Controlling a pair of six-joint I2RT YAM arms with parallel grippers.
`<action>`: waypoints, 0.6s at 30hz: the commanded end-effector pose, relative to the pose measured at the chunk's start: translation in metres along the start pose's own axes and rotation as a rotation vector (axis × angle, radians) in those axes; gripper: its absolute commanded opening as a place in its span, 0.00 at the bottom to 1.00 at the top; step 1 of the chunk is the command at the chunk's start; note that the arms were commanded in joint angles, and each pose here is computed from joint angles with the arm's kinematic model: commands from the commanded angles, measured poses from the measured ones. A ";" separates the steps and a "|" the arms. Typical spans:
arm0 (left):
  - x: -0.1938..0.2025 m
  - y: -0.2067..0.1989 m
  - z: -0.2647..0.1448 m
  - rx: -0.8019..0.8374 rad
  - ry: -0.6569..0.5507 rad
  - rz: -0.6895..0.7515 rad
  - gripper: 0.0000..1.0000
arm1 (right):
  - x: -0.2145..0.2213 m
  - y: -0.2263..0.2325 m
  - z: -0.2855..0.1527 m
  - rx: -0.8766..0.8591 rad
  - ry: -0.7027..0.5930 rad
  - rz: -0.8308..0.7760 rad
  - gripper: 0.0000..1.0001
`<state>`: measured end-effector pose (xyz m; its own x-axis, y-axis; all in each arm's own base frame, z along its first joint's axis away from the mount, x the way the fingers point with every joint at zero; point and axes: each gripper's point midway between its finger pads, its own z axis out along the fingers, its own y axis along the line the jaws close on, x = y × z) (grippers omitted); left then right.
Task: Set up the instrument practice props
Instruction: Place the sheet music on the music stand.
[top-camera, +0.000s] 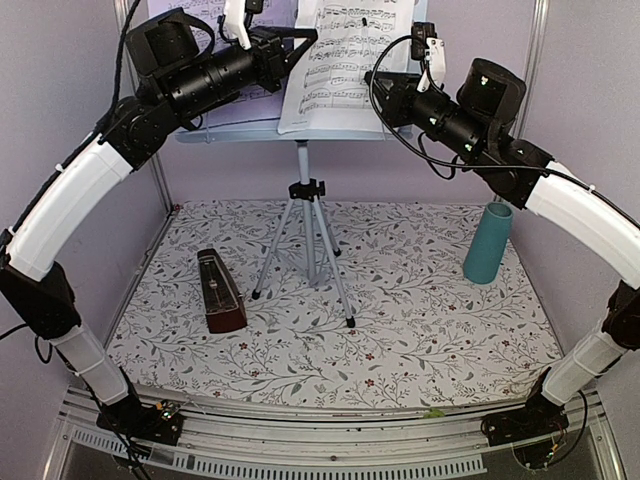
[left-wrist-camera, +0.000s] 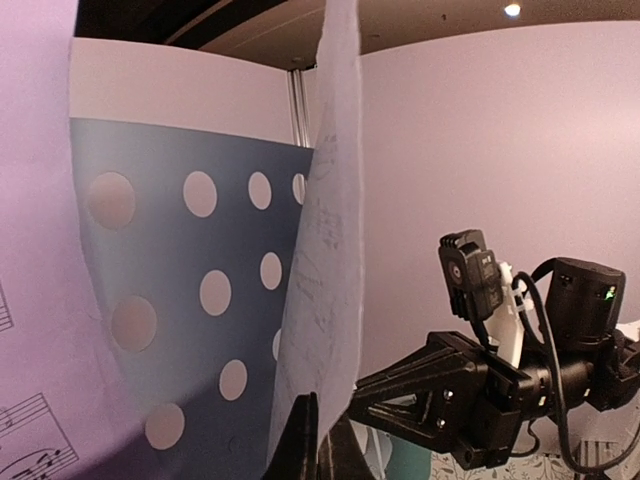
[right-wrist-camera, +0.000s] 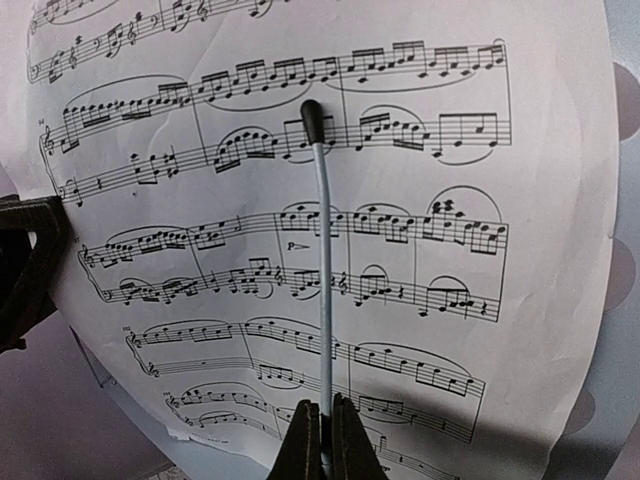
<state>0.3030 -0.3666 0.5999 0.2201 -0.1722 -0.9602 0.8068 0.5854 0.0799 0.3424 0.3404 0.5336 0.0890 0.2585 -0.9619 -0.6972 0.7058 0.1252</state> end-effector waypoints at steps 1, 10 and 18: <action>-0.011 0.003 -0.005 -0.019 -0.029 -0.007 0.00 | -0.013 0.012 -0.009 -0.032 -0.043 0.001 0.00; -0.016 0.001 -0.003 0.004 -0.055 -0.016 0.00 | -0.012 0.013 -0.010 -0.039 -0.044 0.005 0.00; -0.021 0.001 -0.008 0.009 -0.081 -0.027 0.00 | -0.011 0.016 -0.012 -0.059 -0.060 0.006 0.00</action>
<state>0.3022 -0.3656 0.6048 0.2215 -0.2106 -0.9522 0.8126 0.5796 0.0609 0.3373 0.3378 0.5317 0.1012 0.2725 -0.9568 -0.7022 0.7009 0.1253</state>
